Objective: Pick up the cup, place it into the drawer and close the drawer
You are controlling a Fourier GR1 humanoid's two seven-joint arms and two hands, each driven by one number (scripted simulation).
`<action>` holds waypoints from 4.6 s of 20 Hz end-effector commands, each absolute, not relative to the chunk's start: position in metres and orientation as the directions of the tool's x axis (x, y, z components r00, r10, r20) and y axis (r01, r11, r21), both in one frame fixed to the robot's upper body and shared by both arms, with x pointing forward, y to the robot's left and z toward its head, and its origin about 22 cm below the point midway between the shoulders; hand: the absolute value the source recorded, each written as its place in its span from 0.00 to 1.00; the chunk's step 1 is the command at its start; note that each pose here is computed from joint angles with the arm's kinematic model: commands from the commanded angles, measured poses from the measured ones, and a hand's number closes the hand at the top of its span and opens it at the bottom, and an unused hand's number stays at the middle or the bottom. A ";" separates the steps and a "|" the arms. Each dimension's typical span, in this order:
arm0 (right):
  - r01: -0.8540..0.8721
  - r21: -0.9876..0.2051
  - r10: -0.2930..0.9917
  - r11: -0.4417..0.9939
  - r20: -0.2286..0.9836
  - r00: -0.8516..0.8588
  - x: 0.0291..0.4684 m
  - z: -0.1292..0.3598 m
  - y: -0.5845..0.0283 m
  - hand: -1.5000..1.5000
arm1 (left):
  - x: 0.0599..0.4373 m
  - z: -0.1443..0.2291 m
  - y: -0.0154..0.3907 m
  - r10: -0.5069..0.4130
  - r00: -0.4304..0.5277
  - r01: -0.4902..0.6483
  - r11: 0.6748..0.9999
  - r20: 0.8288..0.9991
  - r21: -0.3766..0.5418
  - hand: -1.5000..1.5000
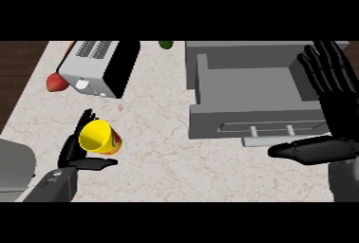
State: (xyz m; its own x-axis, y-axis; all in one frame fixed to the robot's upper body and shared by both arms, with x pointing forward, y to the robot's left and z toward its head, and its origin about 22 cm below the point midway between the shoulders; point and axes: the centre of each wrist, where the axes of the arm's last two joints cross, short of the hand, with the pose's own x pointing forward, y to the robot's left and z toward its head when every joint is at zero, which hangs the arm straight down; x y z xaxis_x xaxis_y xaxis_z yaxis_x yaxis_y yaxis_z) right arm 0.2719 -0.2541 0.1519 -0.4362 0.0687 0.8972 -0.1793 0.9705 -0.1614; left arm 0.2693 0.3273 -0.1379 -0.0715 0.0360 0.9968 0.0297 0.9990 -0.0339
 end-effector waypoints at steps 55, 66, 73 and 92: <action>-0.142 -0.173 0.097 0.975 0.897 -0.431 0.273 0.154 -0.275 0.00 | 0.439 0.171 0.048 0.001 -0.443 0.169 0.982 0.896 0.083 1.00; -0.186 -0.192 0.089 0.964 0.887 -0.454 0.293 0.151 -0.259 0.00 | 0.447 0.149 0.034 -0.204 -0.278 0.164 0.953 0.939 0.255 1.00; -0.242 -0.179 0.043 0.954 0.876 -0.480 0.292 0.153 -0.243 0.00 | 0.443 0.117 0.042 -0.276 -0.191 0.261 0.911 0.942 0.320 1.00; -0.746 -0.393 0.159 0.538 0.916 -0.368 0.288 0.153 -0.211 1.00 | 0.441 0.139 0.037 0.161 -0.331 0.218 0.972 0.930 -0.091 0.00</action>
